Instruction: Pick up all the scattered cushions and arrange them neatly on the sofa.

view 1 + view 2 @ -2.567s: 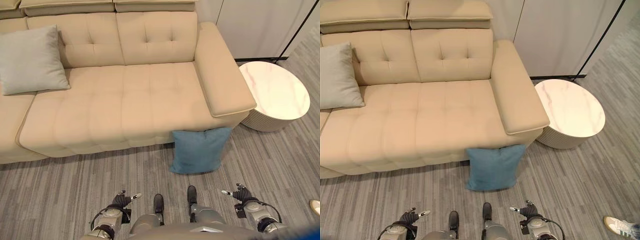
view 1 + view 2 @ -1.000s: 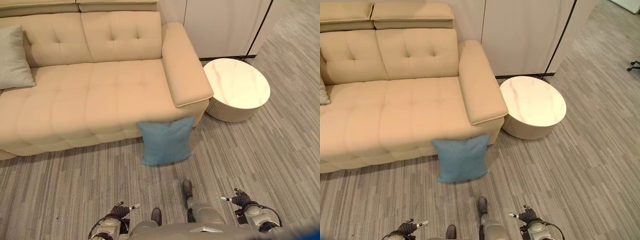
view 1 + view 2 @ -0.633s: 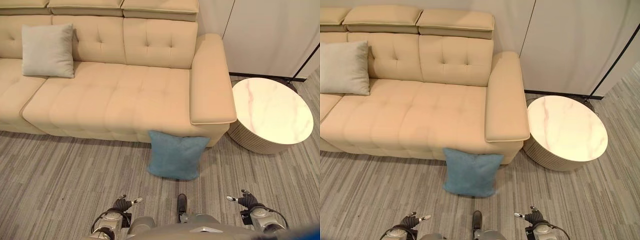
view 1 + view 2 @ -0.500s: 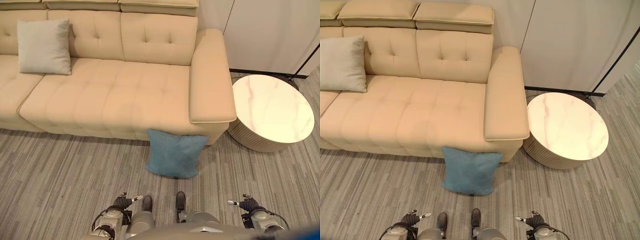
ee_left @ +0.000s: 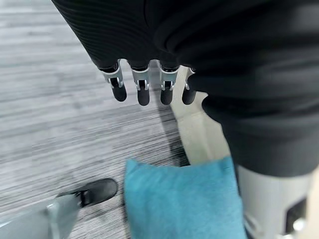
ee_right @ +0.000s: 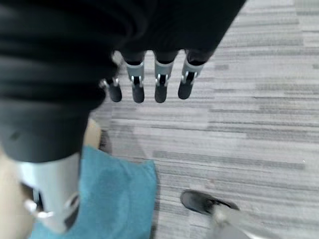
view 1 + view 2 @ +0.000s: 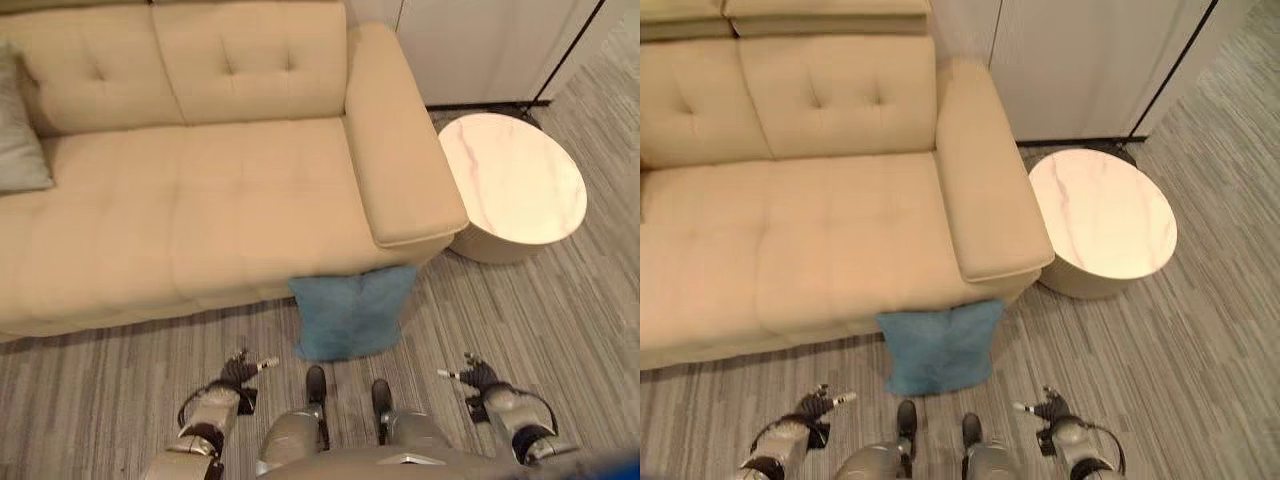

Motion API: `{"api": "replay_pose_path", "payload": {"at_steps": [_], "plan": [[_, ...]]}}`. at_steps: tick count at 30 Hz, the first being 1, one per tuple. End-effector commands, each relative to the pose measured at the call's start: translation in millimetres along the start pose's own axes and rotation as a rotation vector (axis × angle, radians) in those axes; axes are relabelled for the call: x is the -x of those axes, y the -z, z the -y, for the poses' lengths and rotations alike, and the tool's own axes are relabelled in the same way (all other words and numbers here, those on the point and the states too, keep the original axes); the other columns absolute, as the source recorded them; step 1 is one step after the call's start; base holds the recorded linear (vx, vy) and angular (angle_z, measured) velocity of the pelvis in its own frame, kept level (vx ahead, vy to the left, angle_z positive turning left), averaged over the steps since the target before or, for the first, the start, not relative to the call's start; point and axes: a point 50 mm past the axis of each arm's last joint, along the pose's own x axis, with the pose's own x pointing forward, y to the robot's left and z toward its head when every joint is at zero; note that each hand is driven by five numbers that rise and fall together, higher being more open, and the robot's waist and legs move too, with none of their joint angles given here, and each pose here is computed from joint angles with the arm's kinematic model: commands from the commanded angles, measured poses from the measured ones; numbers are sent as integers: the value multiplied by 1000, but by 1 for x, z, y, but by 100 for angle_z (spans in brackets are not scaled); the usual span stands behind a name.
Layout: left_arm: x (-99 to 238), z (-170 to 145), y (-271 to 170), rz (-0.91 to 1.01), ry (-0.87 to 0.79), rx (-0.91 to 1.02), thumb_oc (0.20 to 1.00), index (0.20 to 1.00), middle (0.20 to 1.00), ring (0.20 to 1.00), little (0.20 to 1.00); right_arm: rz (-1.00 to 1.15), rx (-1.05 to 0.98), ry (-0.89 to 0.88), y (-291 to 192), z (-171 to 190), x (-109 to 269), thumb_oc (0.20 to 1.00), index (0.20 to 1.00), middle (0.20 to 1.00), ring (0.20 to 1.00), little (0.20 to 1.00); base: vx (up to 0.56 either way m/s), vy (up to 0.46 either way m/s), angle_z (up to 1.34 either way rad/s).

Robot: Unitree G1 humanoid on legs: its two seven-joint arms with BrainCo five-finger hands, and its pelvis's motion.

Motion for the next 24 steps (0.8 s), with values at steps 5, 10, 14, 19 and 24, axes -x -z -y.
{"api": "replay_pose_path", "payload": {"at_steps": [5,10,14,19,24], "plan": [[3,15,-15,101,22,50,1000,1000,1000,1000,1000,109,-10,89,-25,19,-2,1000,1000,1000,1000,1000,-173,-17,-14],[1,11,-77,299,3,117,1000,1000,1000,1000,1000,271,-53,191,-75,45,-2,1000,1000,1000,1000,1000,-216,-38,20],[6,1,-135,470,-33,188,1000,1000,1000,1000,1000,458,-99,298,-134,70,8,1000,1000,1000,1000,1000,-157,-25,5],[19,-12,-188,628,-65,226,1000,1000,1000,1000,1000,609,-122,392,-183,96,23,1000,1000,1000,1000,1000,-91,-8,1],[44,-20,-246,817,-66,282,1000,1000,1000,1000,1000,780,-138,461,-238,126,50,1000,1000,1000,1000,1000,-37,-20,7]]}}
